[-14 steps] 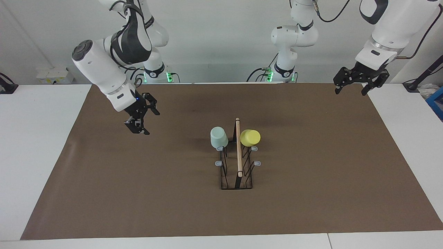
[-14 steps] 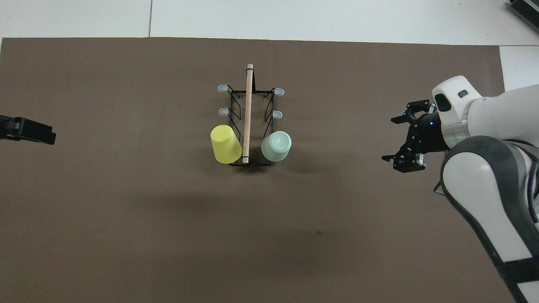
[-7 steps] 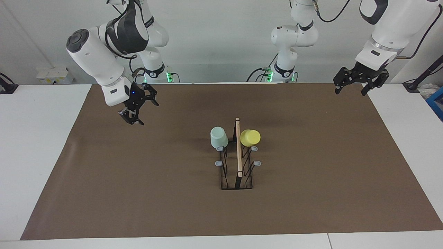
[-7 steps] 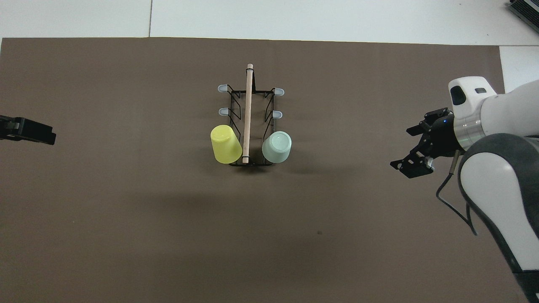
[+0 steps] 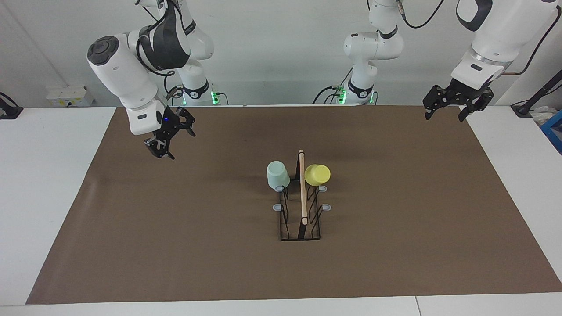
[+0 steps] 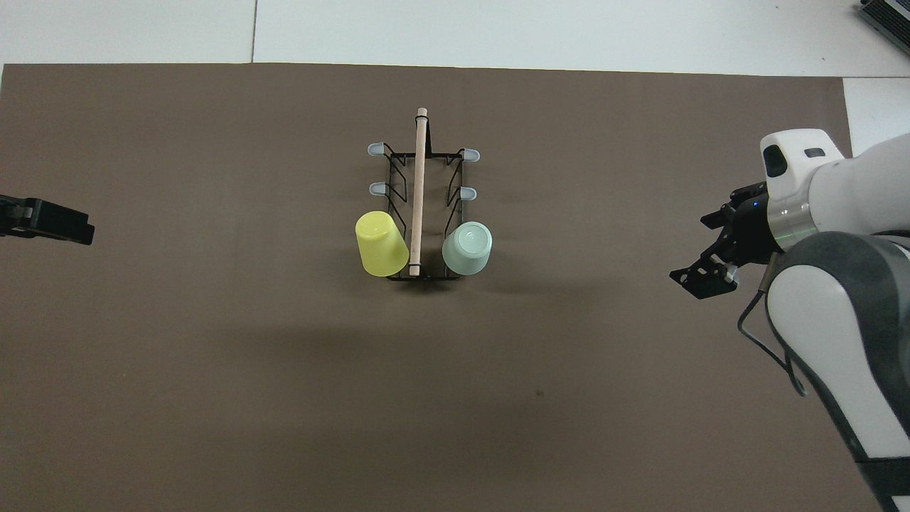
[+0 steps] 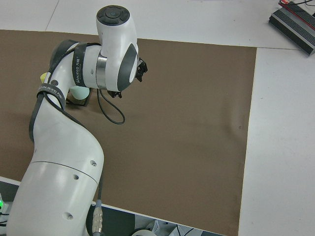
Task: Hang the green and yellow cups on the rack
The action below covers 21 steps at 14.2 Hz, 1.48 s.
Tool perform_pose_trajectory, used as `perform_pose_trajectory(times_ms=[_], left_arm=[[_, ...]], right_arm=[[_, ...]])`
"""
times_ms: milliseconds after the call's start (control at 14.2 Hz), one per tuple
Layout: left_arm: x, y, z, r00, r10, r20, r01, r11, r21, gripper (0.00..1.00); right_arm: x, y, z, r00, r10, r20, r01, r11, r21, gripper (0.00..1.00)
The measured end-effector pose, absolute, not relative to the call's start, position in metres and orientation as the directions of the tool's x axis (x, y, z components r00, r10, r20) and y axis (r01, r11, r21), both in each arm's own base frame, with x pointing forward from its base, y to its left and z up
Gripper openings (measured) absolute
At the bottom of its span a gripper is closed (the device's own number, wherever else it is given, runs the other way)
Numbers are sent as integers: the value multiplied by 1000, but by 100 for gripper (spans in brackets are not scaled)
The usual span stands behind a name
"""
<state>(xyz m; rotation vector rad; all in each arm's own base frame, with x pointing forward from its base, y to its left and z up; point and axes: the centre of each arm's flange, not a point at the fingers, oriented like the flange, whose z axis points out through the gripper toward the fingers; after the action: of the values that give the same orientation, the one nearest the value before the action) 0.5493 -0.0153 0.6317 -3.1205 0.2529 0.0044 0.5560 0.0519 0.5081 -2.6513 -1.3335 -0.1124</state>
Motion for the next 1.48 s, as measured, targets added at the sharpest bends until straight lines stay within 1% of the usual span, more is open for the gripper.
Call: perform_pose_trajectory(times_ms=[211, 352, 562, 773, 984, 1477], left_arm=[[549, -15, 632, 987, -161, -4, -161, -987, -11, 100], [549, -14, 632, 987, -159, -3, -159, -987, -11, 100], [549, -12, 633, 988, -156, -2, -156, -988, -11, 100], [549, -11, 633, 988, -153, -1, -153, -988, -11, 100], [549, -10, 633, 987, -164, -1, -164, -986, -11, 100], [548, -7, 634, 981, -193, 2, -193, -981, -8, 100]], right_arm=[[558, 43, 509, 615, 775, 147, 788, -604, -114, 100], [558, 38, 509, 689, 713, 132, 725, -677, -126, 100], [555, 28, 513, 826, 562, 35, 562, -820, -109, 100], [550, 49, 526, 911, 412, -37, 407, -909, -93, 100], [549, 62, 533, 939, 340, -51, 335, -938, -90, 100], [546, 75, 529, 959, 270, -82, 263, -961, -89, 100]])
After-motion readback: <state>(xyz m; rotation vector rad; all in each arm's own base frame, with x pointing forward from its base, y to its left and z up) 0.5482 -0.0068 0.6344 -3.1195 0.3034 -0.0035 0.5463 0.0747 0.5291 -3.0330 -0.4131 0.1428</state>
